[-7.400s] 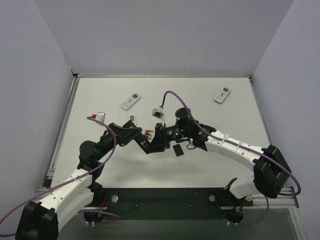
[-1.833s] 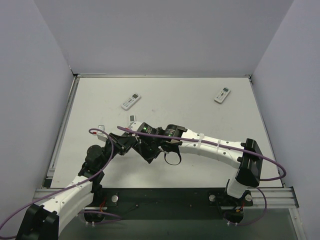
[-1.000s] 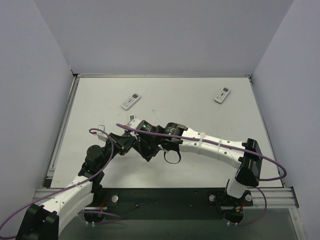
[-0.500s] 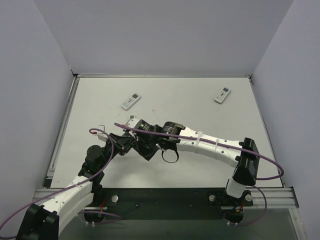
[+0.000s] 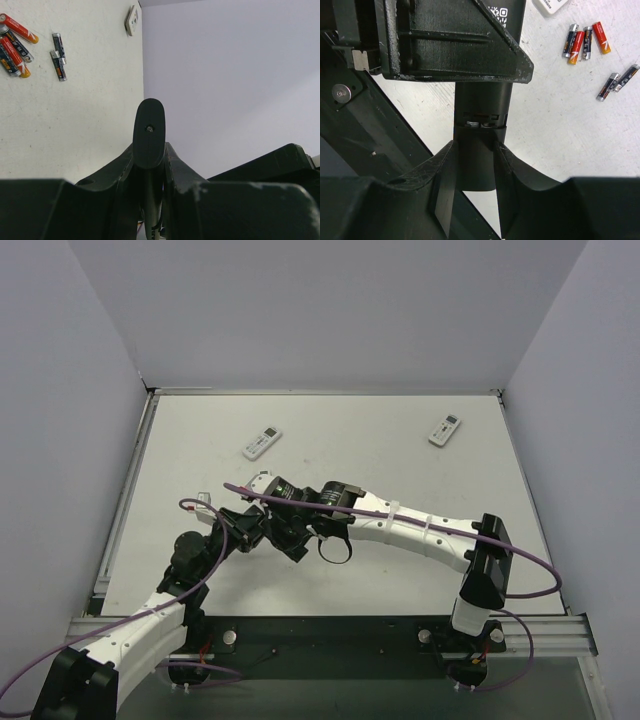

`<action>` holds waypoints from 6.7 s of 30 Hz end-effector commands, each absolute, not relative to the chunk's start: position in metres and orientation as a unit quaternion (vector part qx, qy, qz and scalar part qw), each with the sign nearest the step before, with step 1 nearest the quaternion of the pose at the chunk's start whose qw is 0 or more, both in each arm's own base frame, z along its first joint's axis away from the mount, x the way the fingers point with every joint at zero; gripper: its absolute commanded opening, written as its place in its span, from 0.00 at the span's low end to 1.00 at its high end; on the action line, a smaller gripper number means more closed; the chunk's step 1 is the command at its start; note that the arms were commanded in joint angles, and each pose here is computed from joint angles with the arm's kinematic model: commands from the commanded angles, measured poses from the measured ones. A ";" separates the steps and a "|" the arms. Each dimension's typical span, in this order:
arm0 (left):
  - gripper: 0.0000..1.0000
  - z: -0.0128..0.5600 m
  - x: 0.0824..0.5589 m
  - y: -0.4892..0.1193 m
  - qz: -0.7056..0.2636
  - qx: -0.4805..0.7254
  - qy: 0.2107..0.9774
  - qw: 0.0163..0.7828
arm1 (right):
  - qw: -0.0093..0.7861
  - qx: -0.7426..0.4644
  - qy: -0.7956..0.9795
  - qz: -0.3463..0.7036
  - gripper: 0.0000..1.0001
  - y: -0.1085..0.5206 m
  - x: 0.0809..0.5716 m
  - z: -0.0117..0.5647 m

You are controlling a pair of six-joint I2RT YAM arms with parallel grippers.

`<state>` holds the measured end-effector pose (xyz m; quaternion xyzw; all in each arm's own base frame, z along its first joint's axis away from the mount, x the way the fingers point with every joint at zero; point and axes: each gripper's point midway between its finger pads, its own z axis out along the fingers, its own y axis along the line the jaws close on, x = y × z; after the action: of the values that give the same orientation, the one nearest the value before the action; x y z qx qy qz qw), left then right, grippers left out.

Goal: Load the batteries into the remote control

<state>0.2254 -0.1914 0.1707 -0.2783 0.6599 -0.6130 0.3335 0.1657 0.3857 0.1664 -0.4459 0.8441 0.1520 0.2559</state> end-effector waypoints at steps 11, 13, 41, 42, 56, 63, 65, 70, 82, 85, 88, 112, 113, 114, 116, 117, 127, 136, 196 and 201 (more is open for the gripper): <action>0.00 0.197 0.228 -0.187 -0.648 -0.301 0.612 0.339 | 0.252 -0.454 0.844 0.134 0.28 0.389 0.171 0.167; 0.00 0.194 0.229 -0.187 -0.643 -0.301 0.616 0.341 | 0.261 -0.454 0.840 0.140 0.28 0.393 0.172 0.176; 0.00 0.193 0.234 -0.185 -0.636 -0.299 0.618 0.354 | 0.225 -0.428 0.855 0.186 0.68 0.341 0.151 0.189; 0.00 0.193 0.234 -0.186 -0.635 -0.296 0.618 0.356 | 0.221 -0.427 0.857 0.186 0.68 0.340 0.150 0.186; 0.00 0.208 0.233 -0.186 -0.648 -0.288 0.606 0.361 | 0.204 -0.437 0.858 0.179 0.63 0.346 0.150 0.170; 0.00 0.210 0.233 -0.186 -0.650 -0.287 0.604 0.361 | 0.202 -0.441 0.857 0.177 0.59 0.350 0.152 0.167; 0.00 0.212 0.233 -0.186 -0.652 -0.286 0.602 0.361 | 0.200 -0.442 0.857 0.175 0.57 0.351 0.153 0.164; 0.00 0.213 0.233 -0.186 -0.653 -0.285 0.601 0.362 | 0.198 -0.443 0.857 0.175 0.52 0.353 0.154 0.164; 0.00 0.214 0.232 -0.187 -0.654 -0.283 0.600 0.362 | 0.193 -0.449 0.854 0.180 0.36 0.358 0.153 0.163; 0.00 0.214 0.233 -0.187 -0.654 -0.283 0.600 0.362 | 0.194 -0.448 0.854 0.181 0.30 0.360 0.154 0.163; 0.00 0.211 0.233 -0.187 -0.651 -0.283 0.604 0.363 | 0.200 -0.448 0.853 0.179 0.29 0.360 0.156 0.165; 0.00 0.190 0.232 -0.180 -0.623 -0.298 0.630 0.357 | 0.261 -0.426 0.857 0.125 0.00 0.314 0.183 0.148; 0.00 0.192 0.232 -0.181 -0.623 -0.297 0.631 0.355 | 0.276 -0.433 0.850 0.117 0.00 0.312 0.188 0.152; 0.00 0.190 0.232 -0.182 -0.620 -0.298 0.635 0.351 | 0.286 -0.437 0.845 0.119 0.00 0.311 0.189 0.156; 0.00 0.187 0.231 -0.185 -0.618 -0.297 0.645 0.337 | 0.325 -0.451 0.825 0.103 0.00 0.304 0.198 0.167; 0.00 0.190 0.232 -0.187 -0.619 -0.294 0.648 0.333 | 0.349 -0.456 0.813 0.099 0.00 0.299 0.201 0.179; 0.00 0.212 0.231 -0.212 -0.634 -0.228 0.680 0.289 | 0.504 -0.596 0.609 0.143 0.00 0.307 0.178 0.233; 0.00 0.237 0.228 -0.227 -0.635 -0.163 0.705 0.271 | 0.545 -0.689 0.465 0.110 0.00 0.323 0.152 0.266; 0.00 0.250 0.222 -0.233 -0.658 -0.169 0.699 0.222 | 0.486 -0.806 0.337 -0.023 0.00 0.338 0.142 0.246; 0.00 0.255 0.222 -0.233 -0.663 -0.164 0.695 0.223 | 0.480 -0.810 0.337 -0.022 0.00 0.338 0.141 0.240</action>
<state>0.2190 -0.2335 0.2259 -0.1879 0.7233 -0.6351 0.1955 0.1491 0.3356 0.2405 -0.8029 0.3398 -0.0394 0.4882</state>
